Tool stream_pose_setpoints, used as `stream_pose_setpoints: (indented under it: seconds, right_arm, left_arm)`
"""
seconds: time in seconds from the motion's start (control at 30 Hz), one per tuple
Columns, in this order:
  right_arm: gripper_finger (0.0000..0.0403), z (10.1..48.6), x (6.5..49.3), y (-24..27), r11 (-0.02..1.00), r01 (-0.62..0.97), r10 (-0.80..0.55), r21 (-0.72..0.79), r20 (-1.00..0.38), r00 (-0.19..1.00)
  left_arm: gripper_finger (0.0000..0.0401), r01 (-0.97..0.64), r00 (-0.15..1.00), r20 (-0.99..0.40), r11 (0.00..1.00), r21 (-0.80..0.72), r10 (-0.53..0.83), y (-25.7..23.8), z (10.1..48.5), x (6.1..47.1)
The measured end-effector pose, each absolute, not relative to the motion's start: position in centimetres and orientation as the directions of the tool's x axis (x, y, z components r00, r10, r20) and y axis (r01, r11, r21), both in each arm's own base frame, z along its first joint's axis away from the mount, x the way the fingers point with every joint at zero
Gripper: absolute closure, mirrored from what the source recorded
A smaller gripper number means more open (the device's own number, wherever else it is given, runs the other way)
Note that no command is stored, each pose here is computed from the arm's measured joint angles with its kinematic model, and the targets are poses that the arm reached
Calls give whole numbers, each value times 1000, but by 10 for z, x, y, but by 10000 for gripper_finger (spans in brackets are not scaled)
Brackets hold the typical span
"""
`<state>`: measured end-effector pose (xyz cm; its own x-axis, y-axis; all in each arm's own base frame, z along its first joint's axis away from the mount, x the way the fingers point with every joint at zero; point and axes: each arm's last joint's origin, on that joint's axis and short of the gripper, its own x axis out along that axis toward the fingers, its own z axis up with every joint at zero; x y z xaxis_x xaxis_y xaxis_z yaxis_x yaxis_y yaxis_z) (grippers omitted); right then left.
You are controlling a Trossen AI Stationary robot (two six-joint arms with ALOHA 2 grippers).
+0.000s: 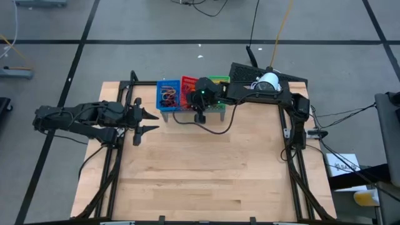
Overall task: Pick & Place Office Desk Supplies
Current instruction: Put the red basket on the shelf
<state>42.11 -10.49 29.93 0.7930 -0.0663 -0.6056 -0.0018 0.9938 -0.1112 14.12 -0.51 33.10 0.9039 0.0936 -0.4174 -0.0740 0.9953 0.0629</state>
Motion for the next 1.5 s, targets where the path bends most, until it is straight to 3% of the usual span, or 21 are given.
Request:
stream_pose_setpoints:
  seconds: [0.53, 1.1, 1.5]
  right_arm:
    - [392, 296, 420, -105, 993, -11, -64, -115, -626, 777]
    - [224, 296, 420, -106, 992, 15, -91, -125, -627, 773]
    - [213, 295, 419, -110, 982, 47, -155, -185, -632, 759]
  left_arm:
    - [231, -77, 899, -427, 995, 57, 94, -5, 330, 141]
    - [231, -82, 900, -426, 996, 48, 94, -5, 330, 141]
    - [231, -88, 900, -426, 995, 37, 95, -5, 330, 141]
